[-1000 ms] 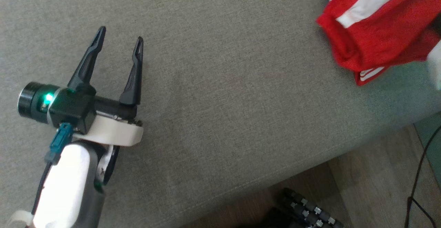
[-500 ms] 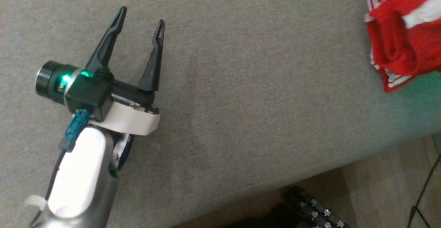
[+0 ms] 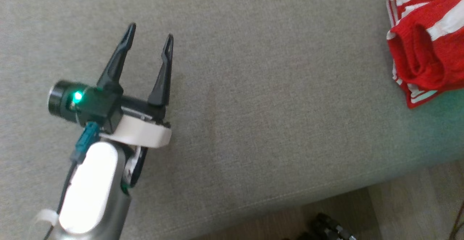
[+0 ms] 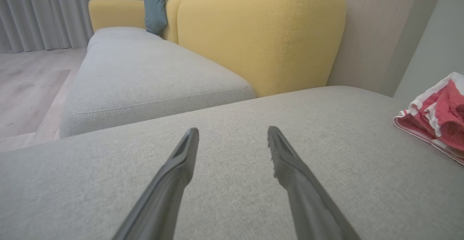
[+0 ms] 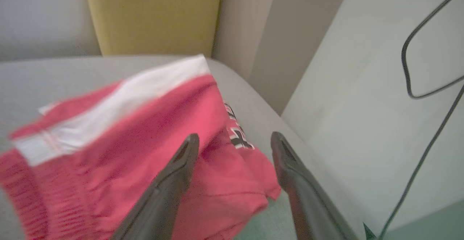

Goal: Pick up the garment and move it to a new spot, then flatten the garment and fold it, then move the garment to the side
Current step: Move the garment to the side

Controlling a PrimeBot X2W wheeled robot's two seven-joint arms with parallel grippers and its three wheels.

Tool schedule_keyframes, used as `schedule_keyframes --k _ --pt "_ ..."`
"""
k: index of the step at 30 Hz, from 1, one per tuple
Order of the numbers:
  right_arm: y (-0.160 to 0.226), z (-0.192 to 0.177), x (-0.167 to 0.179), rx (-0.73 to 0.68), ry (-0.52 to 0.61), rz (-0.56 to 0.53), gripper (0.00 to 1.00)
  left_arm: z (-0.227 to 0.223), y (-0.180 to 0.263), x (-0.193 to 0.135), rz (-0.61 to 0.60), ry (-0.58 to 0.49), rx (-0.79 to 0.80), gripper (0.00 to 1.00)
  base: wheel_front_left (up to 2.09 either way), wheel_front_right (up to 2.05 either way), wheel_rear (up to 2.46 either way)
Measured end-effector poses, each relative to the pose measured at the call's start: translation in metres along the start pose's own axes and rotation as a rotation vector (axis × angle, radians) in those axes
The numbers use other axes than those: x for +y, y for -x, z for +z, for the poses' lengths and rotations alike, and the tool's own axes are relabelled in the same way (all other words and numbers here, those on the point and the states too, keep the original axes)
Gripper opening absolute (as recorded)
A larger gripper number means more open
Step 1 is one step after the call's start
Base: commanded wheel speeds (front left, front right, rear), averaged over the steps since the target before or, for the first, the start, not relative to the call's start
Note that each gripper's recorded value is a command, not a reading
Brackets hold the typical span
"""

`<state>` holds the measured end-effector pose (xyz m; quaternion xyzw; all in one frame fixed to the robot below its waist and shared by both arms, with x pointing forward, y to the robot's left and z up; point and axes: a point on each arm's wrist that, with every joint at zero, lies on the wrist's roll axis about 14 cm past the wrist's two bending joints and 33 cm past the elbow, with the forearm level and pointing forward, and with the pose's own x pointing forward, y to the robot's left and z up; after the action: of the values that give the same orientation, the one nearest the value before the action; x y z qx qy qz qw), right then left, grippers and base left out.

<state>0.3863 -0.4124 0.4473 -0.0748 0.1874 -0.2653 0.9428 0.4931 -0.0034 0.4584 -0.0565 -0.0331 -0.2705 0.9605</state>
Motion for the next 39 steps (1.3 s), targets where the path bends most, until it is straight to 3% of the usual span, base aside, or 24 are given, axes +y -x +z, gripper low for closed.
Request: schedule_keyframes --k 4,9,21,27,39 --pt "0.031 0.026 0.023 -0.153 -0.054 0.070 1.00 0.005 0.020 0.002 0.047 0.001 0.024 1.00 0.00 0.00 0.00" --pt "0.068 0.043 0.066 -0.244 -0.103 0.218 1.00 0.018 0.048 0.011 0.124 -0.011 0.036 1.00 0.00 0.00 0.00" --pt "0.117 0.068 0.176 -0.314 -0.207 0.569 1.00 0.047 0.126 0.060 0.381 -0.056 0.031 1.00 0.00 0.00 0.00" --pt "0.136 0.069 0.186 -0.321 -0.212 0.622 1.00 0.051 0.154 0.064 0.434 -0.059 0.038 1.00 0.00 0.00 0.00" --pt "0.173 0.055 0.167 -0.295 -0.204 0.634 1.00 0.061 0.193 0.049 0.451 -0.063 0.030 1.00 0.00 0.00 0.00"
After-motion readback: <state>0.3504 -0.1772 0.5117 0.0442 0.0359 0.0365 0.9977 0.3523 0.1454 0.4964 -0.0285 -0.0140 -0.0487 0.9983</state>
